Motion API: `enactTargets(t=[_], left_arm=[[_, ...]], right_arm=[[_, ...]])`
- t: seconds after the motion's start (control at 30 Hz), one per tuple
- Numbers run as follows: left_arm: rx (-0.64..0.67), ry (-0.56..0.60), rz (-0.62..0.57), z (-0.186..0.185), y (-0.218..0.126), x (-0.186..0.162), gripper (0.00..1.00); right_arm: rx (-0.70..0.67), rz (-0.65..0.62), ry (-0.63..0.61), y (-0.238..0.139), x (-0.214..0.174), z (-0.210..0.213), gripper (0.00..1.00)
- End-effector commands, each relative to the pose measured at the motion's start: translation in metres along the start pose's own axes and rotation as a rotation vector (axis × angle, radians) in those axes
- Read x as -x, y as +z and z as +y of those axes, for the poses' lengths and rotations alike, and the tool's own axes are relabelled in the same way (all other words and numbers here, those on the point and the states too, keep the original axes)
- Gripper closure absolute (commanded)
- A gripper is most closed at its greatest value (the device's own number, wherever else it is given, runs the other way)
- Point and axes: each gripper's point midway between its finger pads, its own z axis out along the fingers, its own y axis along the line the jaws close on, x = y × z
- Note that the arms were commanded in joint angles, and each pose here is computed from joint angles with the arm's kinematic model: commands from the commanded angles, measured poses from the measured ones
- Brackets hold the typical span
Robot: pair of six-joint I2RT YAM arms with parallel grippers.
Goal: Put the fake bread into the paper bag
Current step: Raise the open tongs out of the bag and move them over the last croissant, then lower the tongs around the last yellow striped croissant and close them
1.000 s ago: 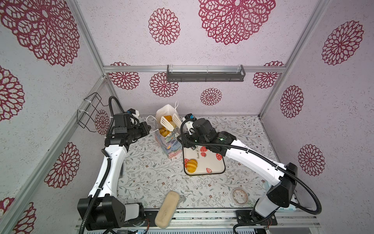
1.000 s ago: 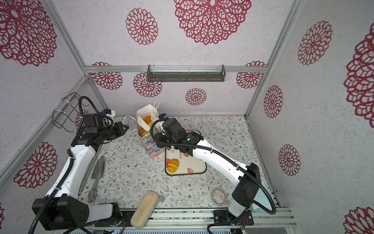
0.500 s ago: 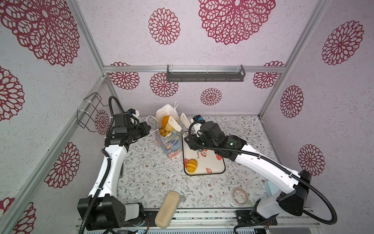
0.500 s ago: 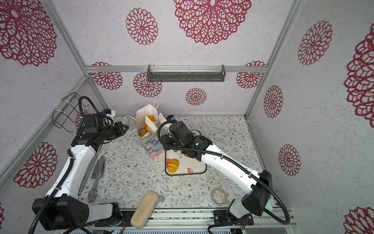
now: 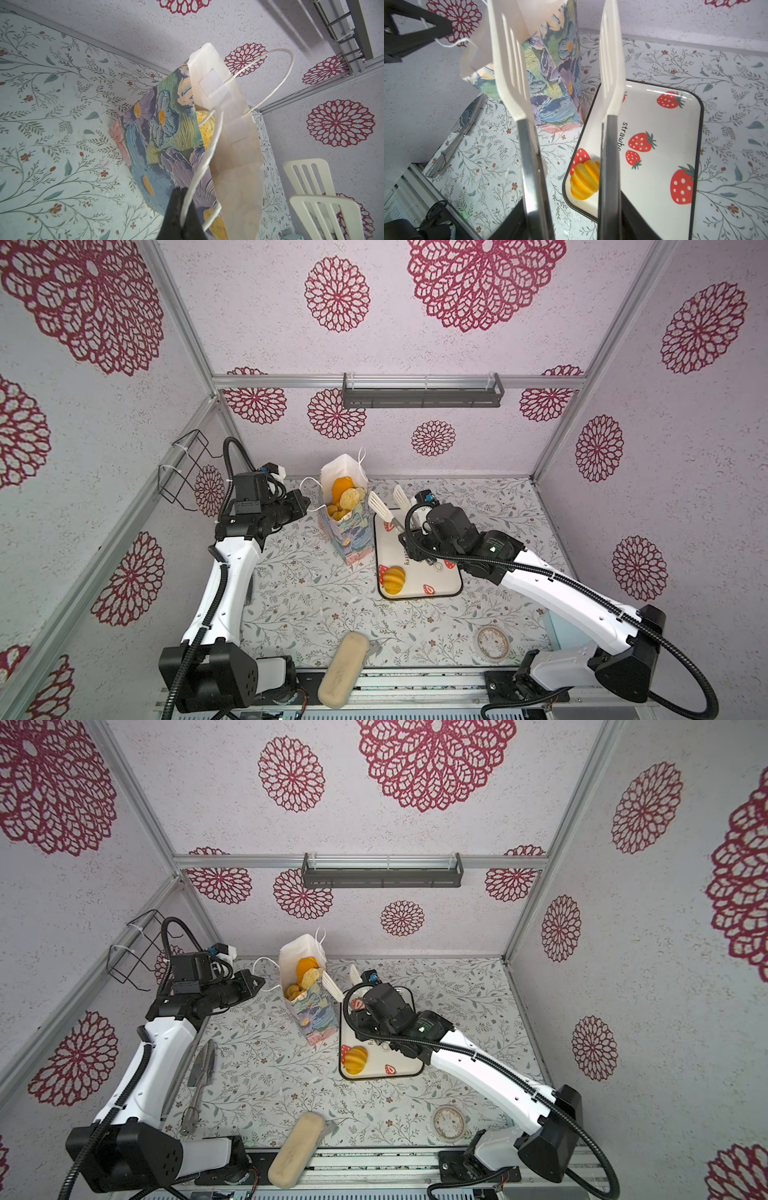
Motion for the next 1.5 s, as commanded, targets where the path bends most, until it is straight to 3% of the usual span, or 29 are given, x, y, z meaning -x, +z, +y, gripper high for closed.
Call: enactTargets(t=[0.0, 0.73, 1.47], left_arm=[[-0.004, 0.006, -0.026, -0.001, -0.005, 0.005, 1.0], [0.0, 0.008, -0.028, -0.001, -0.006, 0.005, 1.0], [0.002, 0.007, -0.024, 0.0, -0.005, 0.003, 1.0]], right_arm=[[-0.017, -0.065, 0.058, -0.02, 0.012, -0.009, 0.44], [-0.06, 0.151, 0.142, -0.003, -0.075, -0.036, 0.44], [-0.005, 0.379, 0.183, 0.025, -0.143, -0.025, 0.44]])
